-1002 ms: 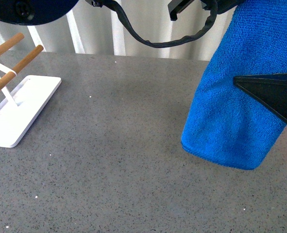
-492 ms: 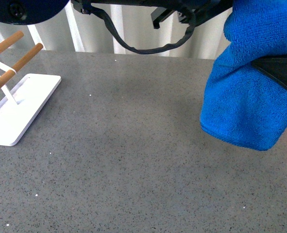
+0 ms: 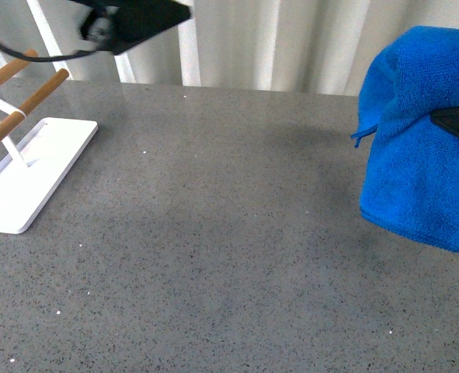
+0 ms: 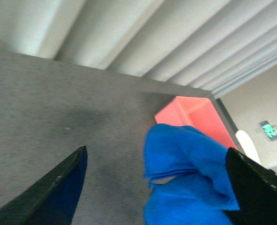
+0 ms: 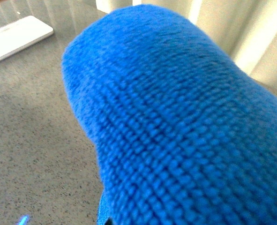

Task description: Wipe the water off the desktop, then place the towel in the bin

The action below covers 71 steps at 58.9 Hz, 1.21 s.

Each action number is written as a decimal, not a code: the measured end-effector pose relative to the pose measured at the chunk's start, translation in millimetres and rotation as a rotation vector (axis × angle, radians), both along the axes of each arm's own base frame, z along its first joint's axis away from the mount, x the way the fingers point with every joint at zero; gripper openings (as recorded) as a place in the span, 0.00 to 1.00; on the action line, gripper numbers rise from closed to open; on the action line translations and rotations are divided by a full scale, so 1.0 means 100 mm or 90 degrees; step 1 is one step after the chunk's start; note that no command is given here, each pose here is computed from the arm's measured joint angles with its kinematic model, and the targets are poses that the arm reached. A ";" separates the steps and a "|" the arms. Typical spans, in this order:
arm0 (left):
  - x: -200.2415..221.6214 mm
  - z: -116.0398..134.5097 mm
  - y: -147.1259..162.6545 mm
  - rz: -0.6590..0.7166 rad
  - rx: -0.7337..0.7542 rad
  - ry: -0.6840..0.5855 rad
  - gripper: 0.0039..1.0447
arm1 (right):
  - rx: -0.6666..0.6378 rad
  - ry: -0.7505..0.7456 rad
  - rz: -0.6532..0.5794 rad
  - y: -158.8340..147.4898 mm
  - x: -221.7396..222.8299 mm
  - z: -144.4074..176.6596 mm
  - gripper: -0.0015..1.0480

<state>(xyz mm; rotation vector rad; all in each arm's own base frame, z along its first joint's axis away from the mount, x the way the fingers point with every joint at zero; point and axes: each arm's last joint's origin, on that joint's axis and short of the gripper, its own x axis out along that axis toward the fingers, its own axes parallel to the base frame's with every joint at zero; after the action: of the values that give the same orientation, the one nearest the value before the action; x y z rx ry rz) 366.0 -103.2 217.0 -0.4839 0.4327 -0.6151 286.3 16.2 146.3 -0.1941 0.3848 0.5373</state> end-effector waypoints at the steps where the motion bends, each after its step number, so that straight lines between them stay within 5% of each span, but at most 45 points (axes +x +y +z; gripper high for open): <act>1: -0.02 0.01 0.08 0.002 0.015 -0.002 0.95 | -0.005 0.002 -0.005 0.00 0.01 0.00 0.04; 19: -0.67 0.23 1.23 0.004 0.134 -0.016 0.94 | -0.045 0.022 -0.030 -0.02 0.03 -0.03 0.04; 32: -1.10 0.27 1.62 0.041 0.154 -0.035 0.94 | -0.066 0.030 -0.026 0.00 0.03 -0.07 0.04; 40: -1.26 0.07 1.66 0.291 0.287 -0.168 0.75 | -0.073 0.030 -0.021 0.02 0.03 -0.07 0.04; 46: -1.46 -0.02 1.59 0.389 0.313 -0.245 0.60 | -0.075 0.029 -0.018 0.03 0.03 -0.08 0.04; 63: -1.85 -0.23 1.29 0.393 0.309 -0.268 0.06 | -0.092 0.031 -0.036 0.04 0.04 -0.09 0.04; 71: -1.96 -0.28 1.23 0.395 0.308 -0.271 0.03 | -0.117 0.044 -0.038 0.09 0.03 -0.14 0.04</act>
<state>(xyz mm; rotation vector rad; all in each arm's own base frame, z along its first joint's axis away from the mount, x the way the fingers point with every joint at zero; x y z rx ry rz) 170.5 20.0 189.0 -0.0038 0.0043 0.0065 289.4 25.3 132.7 -0.3410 0.5058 0.4509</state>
